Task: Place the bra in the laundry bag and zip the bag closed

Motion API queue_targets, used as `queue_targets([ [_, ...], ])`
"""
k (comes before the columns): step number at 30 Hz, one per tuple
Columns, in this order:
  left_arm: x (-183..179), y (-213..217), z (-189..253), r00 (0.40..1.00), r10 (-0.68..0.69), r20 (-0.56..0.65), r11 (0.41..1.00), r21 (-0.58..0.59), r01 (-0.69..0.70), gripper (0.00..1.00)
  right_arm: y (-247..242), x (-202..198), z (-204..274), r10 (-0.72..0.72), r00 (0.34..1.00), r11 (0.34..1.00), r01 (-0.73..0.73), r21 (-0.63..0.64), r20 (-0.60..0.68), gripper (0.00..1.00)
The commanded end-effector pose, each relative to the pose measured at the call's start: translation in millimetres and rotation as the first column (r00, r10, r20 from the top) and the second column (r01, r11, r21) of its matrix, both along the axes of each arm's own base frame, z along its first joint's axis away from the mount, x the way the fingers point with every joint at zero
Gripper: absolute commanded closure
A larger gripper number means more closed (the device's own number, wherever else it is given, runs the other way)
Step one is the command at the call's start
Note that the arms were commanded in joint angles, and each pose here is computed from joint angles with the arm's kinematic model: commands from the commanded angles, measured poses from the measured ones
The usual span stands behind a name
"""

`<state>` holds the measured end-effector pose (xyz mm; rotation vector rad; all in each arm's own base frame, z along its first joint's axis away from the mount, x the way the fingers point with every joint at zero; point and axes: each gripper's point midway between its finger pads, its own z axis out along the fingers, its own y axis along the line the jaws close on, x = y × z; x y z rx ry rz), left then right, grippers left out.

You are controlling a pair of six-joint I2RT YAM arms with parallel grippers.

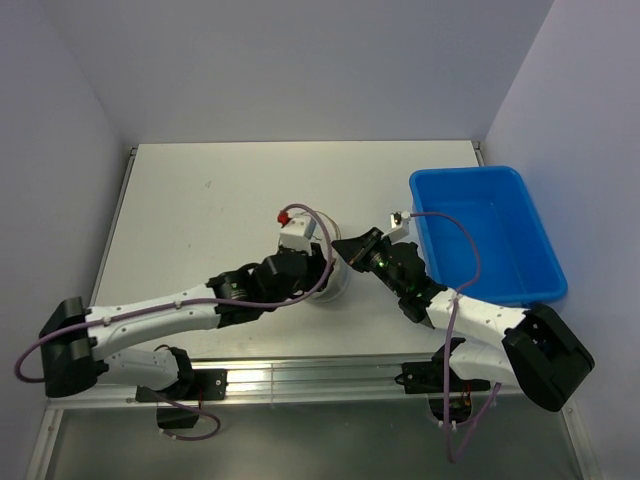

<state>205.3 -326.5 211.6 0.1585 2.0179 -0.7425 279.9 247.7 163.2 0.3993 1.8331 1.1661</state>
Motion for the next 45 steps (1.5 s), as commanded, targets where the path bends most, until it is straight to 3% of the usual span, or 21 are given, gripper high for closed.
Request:
queue_targets([
  [1, 3.4, -31.0, 23.2, 0.992, -0.094, 0.082, 0.995, -0.023, 0.096, 0.6, 2.6, 4.9, 37.3, -0.008, 0.996, 0.999, 0.004, 0.046, 0.088, 1.0],
  [18, 28.9, -38.9, -8.3, 0.994, -0.04, 0.102, 0.99, 0.136, 0.026, 0.59, 3.4, 0.4, 40.5, 0.01, 0.996, 0.998, -0.016, 0.059, 0.091, 1.0],
  [31, 35.3, -25.5, -8.8, 0.989, 0.012, 0.145, 0.989, 0.142, -0.033, 0.57, 7.9, 1.4, 42.3, 0.024, 0.996, 0.997, -0.03, 0.067, 0.085, 1.0],
  [45, 39.9, -22.4, -22.2, 0.991, 0.02, 0.129, 0.986, 0.161, -0.04, 0.63, 5.8, 0.6, 42.3, 0.02, 0.996, 0.997, -0.025, 0.067, 0.083, 1.0],
])
